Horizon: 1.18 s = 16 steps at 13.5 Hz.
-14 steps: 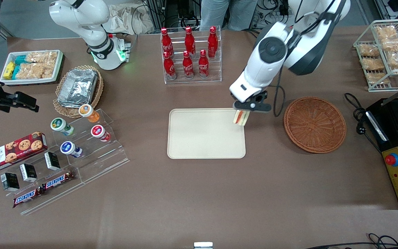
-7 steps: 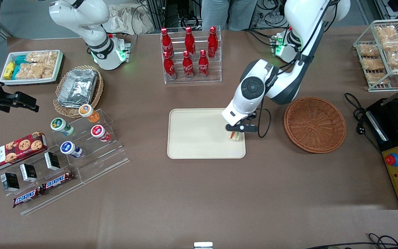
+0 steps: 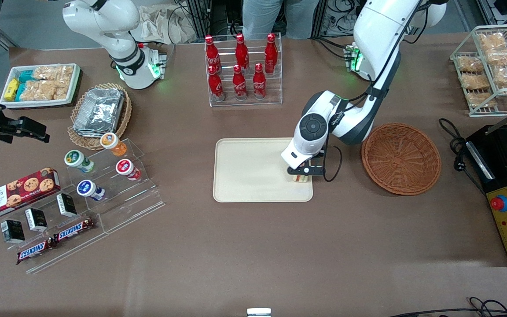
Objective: Place sandwich from basket to tray
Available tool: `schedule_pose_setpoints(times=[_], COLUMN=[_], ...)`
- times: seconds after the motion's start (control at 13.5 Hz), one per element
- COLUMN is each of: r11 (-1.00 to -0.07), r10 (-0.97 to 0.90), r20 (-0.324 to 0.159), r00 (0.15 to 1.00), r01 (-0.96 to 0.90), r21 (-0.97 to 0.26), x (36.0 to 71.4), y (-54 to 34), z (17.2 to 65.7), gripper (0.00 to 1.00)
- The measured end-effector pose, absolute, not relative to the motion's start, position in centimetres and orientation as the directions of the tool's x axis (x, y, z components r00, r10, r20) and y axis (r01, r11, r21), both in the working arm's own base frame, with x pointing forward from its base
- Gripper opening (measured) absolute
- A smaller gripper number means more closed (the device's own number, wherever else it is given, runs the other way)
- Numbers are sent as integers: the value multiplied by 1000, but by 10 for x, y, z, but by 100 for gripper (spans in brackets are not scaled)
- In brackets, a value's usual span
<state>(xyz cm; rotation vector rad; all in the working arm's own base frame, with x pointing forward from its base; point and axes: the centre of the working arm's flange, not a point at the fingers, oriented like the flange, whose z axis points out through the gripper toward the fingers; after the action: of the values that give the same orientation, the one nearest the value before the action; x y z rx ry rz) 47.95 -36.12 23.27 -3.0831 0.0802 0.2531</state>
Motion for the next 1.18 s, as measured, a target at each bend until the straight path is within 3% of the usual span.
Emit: schedule_pose_setpoints(times=[0.15,0.37,0.59,0.81,0.96,1.18], r11=[-998,-997,-998,-999,-999,-1000], r10=[-40,-50,-52,-45,-27,-2], r20=[-172,-177,-159,-111,-57,-20], r00=[984,983,986,993,998,1000], r01=[-49,-59,-58,-46,-26,-2], r21=[-48,-48,-34,-6,18,20], x=[477,474,482,498,515,533], y=[-363,-373,-380,-384,-379,-345], z=[227,219,226,252,299,403], gripper=[25,36,67,98,100,100])
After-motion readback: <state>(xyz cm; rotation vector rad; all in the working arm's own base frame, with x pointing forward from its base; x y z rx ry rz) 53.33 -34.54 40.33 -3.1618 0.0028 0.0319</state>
